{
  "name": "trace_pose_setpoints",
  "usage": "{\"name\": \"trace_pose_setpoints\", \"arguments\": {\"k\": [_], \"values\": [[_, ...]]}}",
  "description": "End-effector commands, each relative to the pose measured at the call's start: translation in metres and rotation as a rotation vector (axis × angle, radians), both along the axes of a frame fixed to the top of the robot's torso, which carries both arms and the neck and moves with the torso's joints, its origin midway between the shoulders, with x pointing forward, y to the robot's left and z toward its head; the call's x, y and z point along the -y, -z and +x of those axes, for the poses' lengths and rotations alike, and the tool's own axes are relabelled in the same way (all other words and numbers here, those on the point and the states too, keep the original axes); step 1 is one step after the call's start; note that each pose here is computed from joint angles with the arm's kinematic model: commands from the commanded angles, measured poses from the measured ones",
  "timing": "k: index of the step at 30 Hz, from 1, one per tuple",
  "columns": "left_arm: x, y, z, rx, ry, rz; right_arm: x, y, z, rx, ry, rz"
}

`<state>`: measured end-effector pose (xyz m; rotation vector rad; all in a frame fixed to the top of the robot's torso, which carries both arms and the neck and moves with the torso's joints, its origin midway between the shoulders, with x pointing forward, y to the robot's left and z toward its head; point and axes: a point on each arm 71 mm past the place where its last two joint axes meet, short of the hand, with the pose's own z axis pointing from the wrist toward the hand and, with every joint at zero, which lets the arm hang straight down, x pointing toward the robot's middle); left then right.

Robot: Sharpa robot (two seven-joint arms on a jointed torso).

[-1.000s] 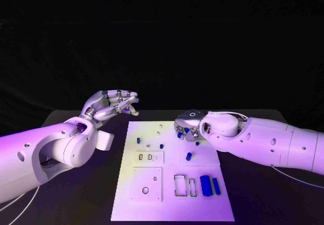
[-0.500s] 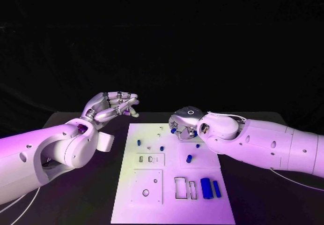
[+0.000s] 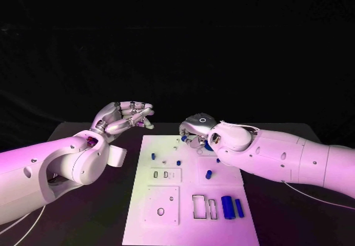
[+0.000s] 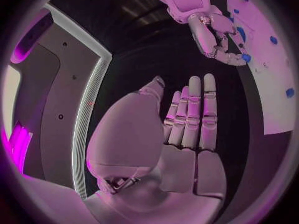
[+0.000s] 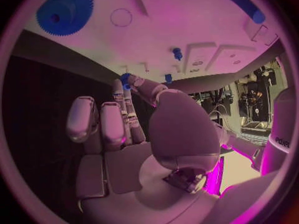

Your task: Assemble the parts on the task board

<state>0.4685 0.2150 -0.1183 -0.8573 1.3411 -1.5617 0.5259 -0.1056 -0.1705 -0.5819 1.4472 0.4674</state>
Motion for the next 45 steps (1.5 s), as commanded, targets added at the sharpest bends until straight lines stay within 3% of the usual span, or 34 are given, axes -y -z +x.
{"name": "trace_pose_setpoints", "arguments": {"k": [1, 29, 45], "values": [[0.003, -0.0023, -0.001, 0.002, 0.019, -0.012, -0.002, 0.0, 0.002, 0.02, 0.006, 0.013], [0.005, -0.0104, 0.0001, 0.016, 0.026, -0.013, -0.006, 0.006, 0.014, 0.016, 0.038, 0.002], [0.005, -0.0132, 0.0006, 0.02, 0.027, -0.012, -0.01, 0.014, 0.015, -0.014, 0.037, -0.021]]}}
